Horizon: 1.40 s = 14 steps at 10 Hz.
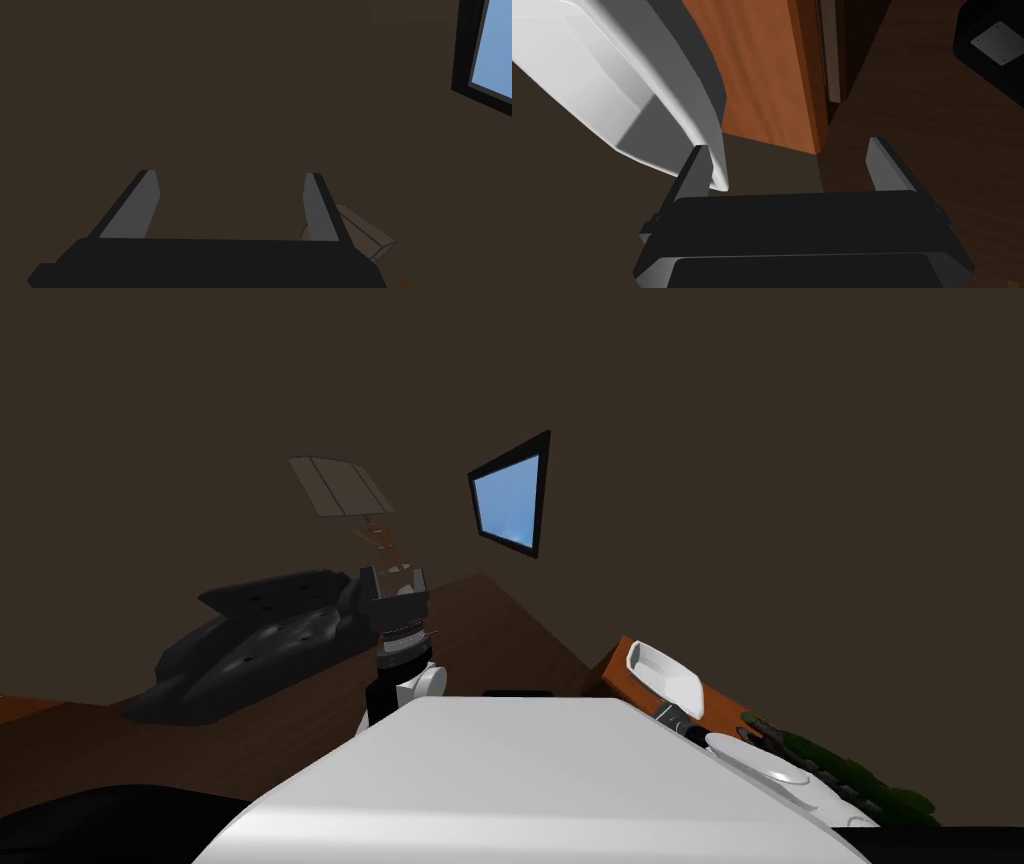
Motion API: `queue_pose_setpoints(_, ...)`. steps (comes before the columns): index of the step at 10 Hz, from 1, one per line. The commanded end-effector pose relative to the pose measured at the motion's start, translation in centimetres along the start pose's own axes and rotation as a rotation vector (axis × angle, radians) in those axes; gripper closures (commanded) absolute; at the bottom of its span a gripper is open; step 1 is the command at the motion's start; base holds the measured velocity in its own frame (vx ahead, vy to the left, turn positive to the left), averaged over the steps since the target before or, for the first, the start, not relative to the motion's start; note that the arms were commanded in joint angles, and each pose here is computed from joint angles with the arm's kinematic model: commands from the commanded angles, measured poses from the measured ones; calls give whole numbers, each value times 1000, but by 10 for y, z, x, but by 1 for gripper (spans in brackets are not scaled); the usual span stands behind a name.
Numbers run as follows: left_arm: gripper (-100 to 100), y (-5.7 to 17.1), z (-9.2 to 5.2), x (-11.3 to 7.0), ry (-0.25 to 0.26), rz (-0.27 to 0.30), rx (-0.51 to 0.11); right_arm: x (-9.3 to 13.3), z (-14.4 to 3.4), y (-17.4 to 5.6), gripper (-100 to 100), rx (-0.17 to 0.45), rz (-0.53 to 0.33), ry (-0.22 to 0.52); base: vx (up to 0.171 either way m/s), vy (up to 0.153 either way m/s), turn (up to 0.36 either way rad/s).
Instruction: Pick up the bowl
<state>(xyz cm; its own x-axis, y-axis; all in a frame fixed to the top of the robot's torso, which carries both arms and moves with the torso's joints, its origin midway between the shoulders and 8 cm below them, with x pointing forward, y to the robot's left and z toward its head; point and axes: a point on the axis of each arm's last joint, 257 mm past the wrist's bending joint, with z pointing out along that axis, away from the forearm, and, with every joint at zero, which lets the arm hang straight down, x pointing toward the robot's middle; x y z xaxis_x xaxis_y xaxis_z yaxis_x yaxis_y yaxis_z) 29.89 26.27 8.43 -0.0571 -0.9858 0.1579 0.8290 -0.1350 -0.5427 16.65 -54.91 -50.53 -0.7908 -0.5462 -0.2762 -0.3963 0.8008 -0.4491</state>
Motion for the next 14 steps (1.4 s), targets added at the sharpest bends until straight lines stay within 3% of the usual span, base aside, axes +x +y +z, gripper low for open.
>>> queue_pose_setpoints(1,0,0,0,0,0,0,0,21,-2,-18,-100,38,-52,44,82,-51,266)
queue_pose_setpoints(3,0,0,0,0,0,0,0,44,-5,-30,-100,62,-96,88,93,-83,180)
queue_pose_setpoints(5,0,0,0,0,0,0,0,61,-6,-16,-100,45,-109,115,84,-93,134)
queue_pose_setpoints(6,0,0,0,0,0,0,0,55,-8,-23,-100,53,-105,106,28,-41,38)
queue_pose_setpoints(7,0,0,0,0,0,0,0,56,-8,-23,0,53,-106,108,6,-9,-4)
queue_pose_setpoints(8,0,0,0,0,0,0,0,56,-3,-17,-100,57,-98,111,1,-30,58)
queue_pose_setpoints(11,0,0,0,0,0,0,0,57,0,-13,-100,60,-93,113,-10,-47,51)
queue_pose_setpoints(12,0,0,0,0,0,0,0,57,1,-12,100,60,-93,113,-1,-5,-2)
queue_pose_setpoints(14,0,0,0,0,0,0,0,60,0,-9,100,53,-97,116,-3,1,2)
